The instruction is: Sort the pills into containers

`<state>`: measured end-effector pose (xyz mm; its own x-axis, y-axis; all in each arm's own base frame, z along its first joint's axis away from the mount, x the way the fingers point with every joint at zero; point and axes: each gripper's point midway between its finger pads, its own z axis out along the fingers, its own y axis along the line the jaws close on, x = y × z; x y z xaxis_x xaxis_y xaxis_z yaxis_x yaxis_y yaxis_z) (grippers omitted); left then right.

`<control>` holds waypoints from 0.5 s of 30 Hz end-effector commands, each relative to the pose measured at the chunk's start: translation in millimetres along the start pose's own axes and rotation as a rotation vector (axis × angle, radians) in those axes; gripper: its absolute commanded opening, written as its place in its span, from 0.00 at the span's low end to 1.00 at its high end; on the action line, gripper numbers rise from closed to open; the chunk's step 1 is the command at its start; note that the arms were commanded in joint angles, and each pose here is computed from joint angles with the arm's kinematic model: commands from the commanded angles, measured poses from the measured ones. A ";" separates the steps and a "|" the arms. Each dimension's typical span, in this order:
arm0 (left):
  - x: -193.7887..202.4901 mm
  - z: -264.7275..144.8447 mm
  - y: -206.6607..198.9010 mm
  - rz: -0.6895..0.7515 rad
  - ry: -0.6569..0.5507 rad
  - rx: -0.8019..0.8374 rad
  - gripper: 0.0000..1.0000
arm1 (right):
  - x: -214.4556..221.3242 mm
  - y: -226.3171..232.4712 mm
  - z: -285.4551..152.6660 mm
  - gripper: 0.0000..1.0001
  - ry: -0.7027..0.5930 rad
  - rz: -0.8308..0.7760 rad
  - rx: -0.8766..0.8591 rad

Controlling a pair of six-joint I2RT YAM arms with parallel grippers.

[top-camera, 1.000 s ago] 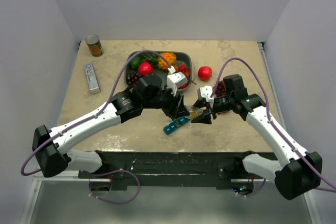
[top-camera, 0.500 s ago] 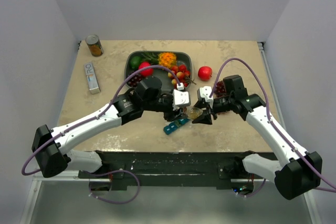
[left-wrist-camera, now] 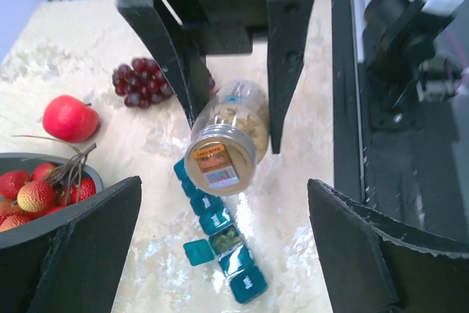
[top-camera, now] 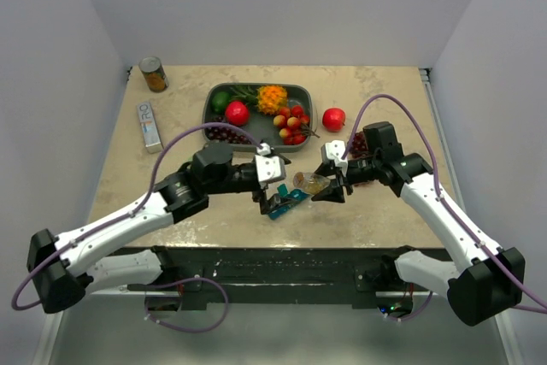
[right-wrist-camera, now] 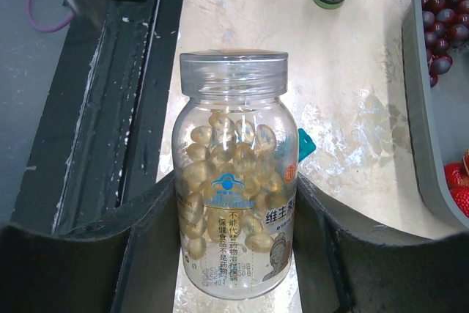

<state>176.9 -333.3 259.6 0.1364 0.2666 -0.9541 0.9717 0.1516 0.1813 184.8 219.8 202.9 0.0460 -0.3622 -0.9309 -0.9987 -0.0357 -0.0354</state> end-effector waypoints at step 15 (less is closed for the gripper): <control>-38.6 -10.9 14.1 -1.081 -0.112 -0.287 0.91 | -17.2 -4.5 -2.6 0.00 -0.041 -0.059 0.015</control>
<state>185.3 -319.3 284.6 -0.5845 -0.0901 -0.8064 0.6714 0.5043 -0.5431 187.5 220.4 204.1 0.0564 -0.3591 -0.9316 -0.9983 -0.0319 -0.0481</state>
